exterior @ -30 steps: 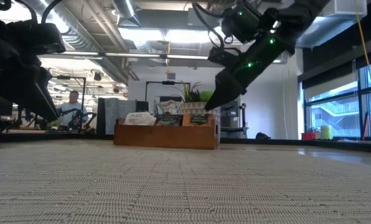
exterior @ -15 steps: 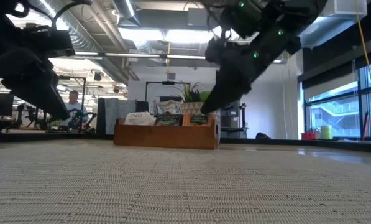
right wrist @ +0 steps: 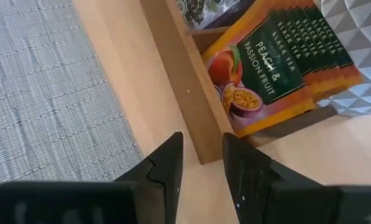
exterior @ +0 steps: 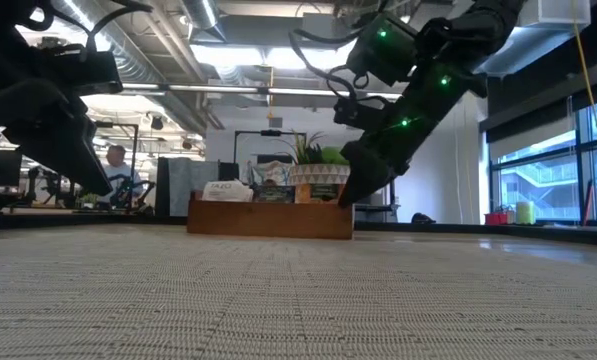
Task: Pick & Place Tea
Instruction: Adjust the wooden organizer on the table
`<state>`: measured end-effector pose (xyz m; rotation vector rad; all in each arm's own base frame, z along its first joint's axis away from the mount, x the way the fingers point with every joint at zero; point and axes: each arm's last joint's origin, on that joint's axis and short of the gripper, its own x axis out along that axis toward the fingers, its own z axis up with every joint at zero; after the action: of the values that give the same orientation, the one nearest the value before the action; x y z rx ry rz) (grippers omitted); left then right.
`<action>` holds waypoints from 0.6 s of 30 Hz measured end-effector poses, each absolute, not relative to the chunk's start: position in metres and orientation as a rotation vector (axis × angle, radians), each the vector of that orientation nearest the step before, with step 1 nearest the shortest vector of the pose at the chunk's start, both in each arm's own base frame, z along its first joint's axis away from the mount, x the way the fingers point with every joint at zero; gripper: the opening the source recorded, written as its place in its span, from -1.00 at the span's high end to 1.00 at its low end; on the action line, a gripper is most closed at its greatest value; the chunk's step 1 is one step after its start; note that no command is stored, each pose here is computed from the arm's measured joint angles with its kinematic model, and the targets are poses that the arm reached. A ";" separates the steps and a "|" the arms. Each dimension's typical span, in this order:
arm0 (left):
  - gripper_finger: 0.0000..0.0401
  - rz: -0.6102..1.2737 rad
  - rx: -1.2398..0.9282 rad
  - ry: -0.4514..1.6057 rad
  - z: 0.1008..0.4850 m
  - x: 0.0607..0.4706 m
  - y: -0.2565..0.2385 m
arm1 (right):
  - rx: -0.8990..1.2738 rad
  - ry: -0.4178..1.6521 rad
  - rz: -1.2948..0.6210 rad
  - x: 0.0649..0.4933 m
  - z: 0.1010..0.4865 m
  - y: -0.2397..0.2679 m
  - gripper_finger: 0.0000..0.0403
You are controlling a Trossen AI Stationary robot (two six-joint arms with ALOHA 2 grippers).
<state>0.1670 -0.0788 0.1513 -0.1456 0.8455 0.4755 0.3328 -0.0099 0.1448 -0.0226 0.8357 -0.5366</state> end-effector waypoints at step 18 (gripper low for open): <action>0.50 0.475 -0.158 0.835 0.153 0.167 -0.079 | -0.089 0.812 -0.616 0.333 0.154 -0.018 0.43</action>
<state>0.1668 -0.0791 0.1525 -0.1579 0.8350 0.4752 0.3333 -0.0184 0.1540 -0.0892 0.8118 -0.6161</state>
